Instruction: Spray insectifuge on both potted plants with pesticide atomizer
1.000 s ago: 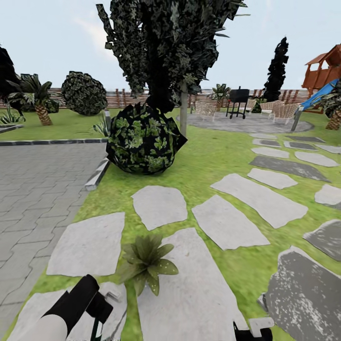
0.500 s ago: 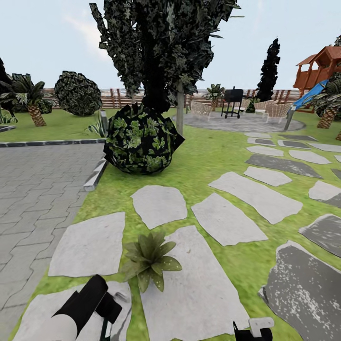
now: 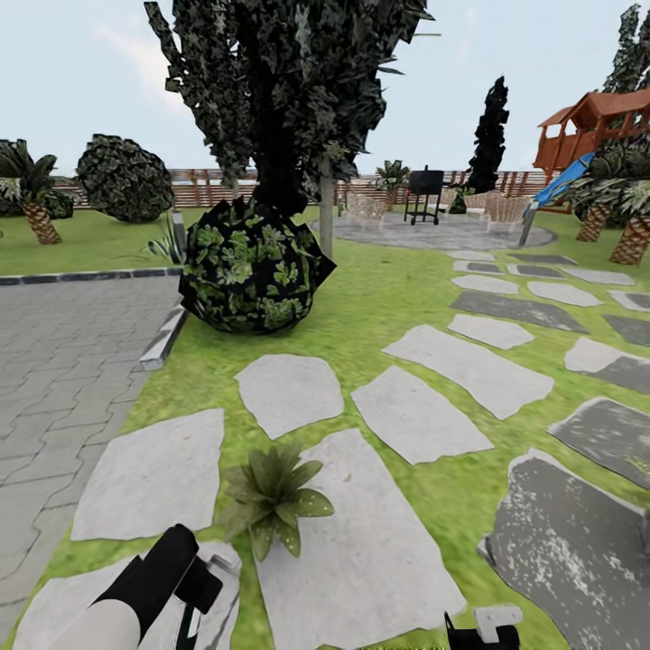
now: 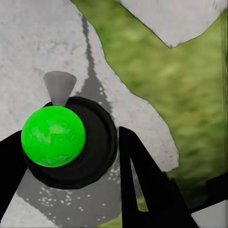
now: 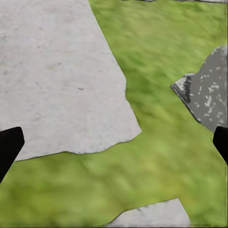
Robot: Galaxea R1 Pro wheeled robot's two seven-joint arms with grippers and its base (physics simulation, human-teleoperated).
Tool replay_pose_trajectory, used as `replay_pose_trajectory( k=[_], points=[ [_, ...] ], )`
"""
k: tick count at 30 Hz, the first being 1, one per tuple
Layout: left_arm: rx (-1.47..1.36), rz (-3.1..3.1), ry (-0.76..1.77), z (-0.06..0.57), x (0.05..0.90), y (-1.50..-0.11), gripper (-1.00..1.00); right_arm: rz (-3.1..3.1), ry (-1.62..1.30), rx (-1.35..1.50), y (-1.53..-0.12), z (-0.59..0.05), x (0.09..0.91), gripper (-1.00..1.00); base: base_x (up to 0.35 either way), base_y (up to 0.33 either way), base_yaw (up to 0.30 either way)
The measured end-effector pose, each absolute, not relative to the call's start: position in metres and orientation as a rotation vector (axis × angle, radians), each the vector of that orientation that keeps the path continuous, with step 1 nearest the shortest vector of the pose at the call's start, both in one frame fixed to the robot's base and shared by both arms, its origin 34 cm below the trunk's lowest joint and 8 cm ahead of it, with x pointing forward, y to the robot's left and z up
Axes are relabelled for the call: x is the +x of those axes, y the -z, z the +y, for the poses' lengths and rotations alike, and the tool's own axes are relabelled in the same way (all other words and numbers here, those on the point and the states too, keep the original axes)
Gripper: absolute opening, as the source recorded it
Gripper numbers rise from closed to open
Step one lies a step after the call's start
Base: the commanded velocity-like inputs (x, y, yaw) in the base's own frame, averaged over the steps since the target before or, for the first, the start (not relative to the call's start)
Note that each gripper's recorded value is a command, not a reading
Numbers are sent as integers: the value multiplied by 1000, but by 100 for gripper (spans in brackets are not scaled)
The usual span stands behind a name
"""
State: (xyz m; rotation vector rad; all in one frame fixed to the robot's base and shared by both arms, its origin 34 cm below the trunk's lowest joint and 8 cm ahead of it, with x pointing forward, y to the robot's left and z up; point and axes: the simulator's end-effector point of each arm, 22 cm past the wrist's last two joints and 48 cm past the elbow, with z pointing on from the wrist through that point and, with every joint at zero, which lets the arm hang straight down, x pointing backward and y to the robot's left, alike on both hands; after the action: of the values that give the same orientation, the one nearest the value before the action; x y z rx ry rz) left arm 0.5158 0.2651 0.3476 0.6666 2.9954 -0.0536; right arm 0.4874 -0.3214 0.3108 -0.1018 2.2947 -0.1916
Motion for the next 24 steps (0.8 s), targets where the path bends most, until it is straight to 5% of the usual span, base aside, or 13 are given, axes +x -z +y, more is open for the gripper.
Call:
replay_pose_trajectory(
  k=[17,24],
  points=[
    [677,2998,122,255,513,-349,-100,2295,195,-100,-311,-322,487,100,8,253,-20],
    [681,2987,115,255,516,-350,-100,2295,192,-101,-311,-322,487,100,0,244,-261]
  ],
)
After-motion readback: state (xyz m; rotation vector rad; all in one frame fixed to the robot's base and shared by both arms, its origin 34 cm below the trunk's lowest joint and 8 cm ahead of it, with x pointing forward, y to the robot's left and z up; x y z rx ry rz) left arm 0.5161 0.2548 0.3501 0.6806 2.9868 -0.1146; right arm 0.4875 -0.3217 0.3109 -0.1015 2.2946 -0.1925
